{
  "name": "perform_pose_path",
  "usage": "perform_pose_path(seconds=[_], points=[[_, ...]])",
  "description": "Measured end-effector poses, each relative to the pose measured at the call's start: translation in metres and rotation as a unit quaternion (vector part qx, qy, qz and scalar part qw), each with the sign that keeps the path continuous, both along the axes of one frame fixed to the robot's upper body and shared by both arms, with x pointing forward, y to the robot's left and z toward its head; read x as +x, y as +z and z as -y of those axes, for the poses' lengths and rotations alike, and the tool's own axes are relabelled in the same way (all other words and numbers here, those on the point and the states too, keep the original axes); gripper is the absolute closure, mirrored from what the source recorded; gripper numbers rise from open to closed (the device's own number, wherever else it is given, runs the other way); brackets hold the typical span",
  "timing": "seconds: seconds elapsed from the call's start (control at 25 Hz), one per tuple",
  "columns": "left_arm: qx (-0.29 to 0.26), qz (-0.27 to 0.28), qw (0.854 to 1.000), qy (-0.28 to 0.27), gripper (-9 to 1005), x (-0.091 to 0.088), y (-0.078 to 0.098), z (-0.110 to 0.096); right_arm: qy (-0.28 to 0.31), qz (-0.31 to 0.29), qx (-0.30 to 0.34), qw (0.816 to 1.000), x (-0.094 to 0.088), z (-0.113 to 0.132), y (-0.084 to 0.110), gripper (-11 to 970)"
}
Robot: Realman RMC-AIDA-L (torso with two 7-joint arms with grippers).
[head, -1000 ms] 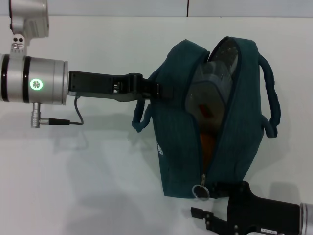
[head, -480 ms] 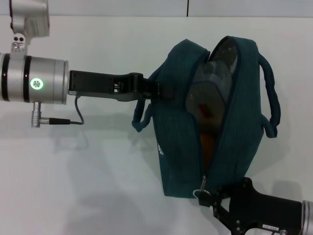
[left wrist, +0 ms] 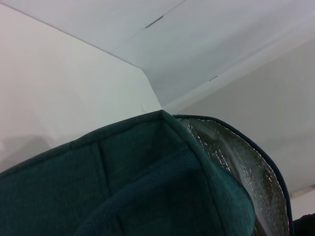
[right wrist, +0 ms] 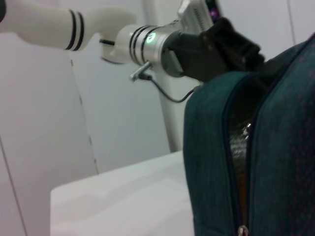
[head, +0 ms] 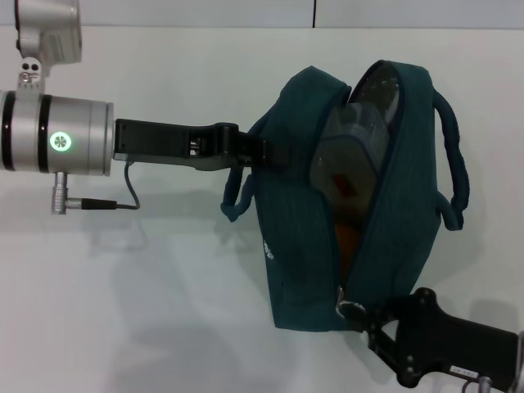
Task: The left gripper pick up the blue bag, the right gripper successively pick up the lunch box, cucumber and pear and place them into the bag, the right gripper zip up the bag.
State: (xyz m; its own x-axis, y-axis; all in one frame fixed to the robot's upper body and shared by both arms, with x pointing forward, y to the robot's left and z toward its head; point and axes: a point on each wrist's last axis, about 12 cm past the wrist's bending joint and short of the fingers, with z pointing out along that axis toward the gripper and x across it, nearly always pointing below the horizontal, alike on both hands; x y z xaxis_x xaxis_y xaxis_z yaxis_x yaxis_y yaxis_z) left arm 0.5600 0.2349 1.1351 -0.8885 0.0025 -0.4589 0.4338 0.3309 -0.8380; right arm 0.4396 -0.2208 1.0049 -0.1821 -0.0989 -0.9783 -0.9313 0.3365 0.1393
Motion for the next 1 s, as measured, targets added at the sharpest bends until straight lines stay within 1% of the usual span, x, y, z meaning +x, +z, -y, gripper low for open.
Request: perform_pose_path(seconds=[0.16,0.32,0.44,0.64,0.8,1.0], points=[[0.000,0.000,1.000,0.001,944,0.000,0.000,-0.001,-0.009,-0.004,0.025,1.000,-0.006,0.009,0.002,955],[0.000,0.000,1.000,0.002,944,0.000,0.000,-0.001,-0.030,-0.006,0.067,0.997,-0.014,0.025,0.008,955],[0.000,0.002,1.000,0.002,943,0.000,0.000,-0.001,-0.040,0.001,0.091,0.995,-0.014,0.029,0.013,955],[0.000,0.023,1.000,-0.008,943,0.000,0.001,0.000,-0.039,0.013,0.105,0.994,-0.009,0.029,0.019,955],[-0.005,0.025,1.000,-0.015,943,-0.001,0.000,0.002,-0.030,0.017,0.107,0.994,-0.005,0.025,0.021,955],[-0.014,0.042,0.999,-0.001,942,0.000,0.000,-0.004,-0.029,0.016,0.107,0.994,-0.005,0.024,0.021,955]])
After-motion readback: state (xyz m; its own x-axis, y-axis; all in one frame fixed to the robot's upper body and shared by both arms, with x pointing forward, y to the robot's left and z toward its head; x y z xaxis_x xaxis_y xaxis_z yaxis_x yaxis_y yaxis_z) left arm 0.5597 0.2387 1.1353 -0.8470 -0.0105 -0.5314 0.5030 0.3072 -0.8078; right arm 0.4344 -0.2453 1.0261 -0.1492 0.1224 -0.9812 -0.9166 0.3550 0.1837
